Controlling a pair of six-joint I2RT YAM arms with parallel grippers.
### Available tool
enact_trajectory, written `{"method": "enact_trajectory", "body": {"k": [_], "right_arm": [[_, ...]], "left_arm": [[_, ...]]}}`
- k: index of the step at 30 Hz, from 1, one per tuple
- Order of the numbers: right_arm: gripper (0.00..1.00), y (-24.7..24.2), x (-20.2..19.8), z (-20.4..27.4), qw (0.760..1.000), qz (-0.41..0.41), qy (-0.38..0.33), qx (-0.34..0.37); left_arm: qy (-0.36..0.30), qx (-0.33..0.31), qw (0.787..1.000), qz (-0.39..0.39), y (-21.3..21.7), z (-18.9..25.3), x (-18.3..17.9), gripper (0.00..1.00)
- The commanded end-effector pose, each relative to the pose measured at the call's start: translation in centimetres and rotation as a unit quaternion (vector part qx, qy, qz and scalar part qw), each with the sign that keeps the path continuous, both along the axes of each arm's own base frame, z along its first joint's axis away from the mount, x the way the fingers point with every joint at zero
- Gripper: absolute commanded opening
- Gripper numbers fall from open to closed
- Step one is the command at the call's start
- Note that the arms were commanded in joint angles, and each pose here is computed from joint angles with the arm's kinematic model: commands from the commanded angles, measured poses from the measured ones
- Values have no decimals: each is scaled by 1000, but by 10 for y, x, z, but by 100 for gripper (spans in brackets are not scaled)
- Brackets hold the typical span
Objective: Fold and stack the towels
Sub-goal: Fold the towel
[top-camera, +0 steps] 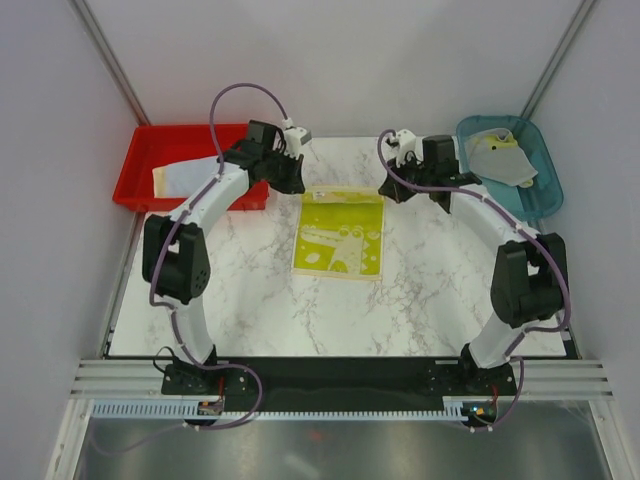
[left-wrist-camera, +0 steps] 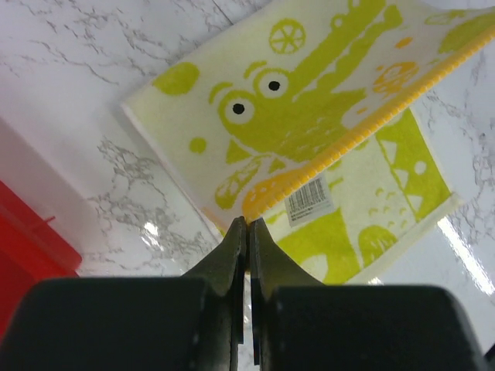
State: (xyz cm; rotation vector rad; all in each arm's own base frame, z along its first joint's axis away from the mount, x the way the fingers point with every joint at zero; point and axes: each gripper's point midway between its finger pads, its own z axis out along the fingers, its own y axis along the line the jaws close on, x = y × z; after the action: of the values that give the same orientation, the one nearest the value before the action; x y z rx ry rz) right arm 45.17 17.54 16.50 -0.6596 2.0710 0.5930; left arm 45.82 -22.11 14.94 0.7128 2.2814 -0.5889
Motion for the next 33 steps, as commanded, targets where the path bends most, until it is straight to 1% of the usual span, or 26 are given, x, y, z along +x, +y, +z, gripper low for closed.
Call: {"method": "enact_trajectory", "body": {"k": [1, 3, 5, 6, 10, 11, 12, 14, 17, 21, 28, 33], "right_arm": [[0, -4, -23, 11, 999, -11, -23, -25], [0, -3, -41, 4, 999, -18, -11, -34], [0, -3, -55, -5, 999, -24, 4, -40], [0, -1, -60, 1, 999, -25, -4, -39], [0, 5, -81, -9, 999, -30, 13, -41], [0, 7, -91, -19, 998, -26, 26, -45], [0, 7, -95, -21, 998, -29, 28, -47], [0, 11, -108, -34, 998, -19, 44, -50], [0, 6, -115, -46, 996, -28, 52, -66], [0, 8, -122, -53, 995, -37, 73, -61], [0, 6, -140, -74, 990, -56, 113, -61], [0, 2, -142, -68, 989, -68, 112, -65]], "left_arm": [[-37, 8, 999, 18, 17, 23, -12, 2], [-38, 2, 999, 17, 17, 30, -24, 2], [-27, 10, 999, 14, 16, 19, -39, 2], [-33, 14, 999, 18, 18, 22, -43, 2], [-1, 30, 999, 27, 26, -3, -67, 2], [0, 29, 999, 27, 26, -6, -71, 2], [18, 36, 999, 26, 30, -20, -82, 2], [13, 33, 999, 30, 30, -22, -87, 2], [27, 47, 998, 32, 33, -38, -97, 2], [50, 46, 997, 25, 26, -52, -106, 2], [56, 58, 996, 34, 32, -60, -117, 2], [58, 67, 995, 37, 35, -64, -124, 2]]}}
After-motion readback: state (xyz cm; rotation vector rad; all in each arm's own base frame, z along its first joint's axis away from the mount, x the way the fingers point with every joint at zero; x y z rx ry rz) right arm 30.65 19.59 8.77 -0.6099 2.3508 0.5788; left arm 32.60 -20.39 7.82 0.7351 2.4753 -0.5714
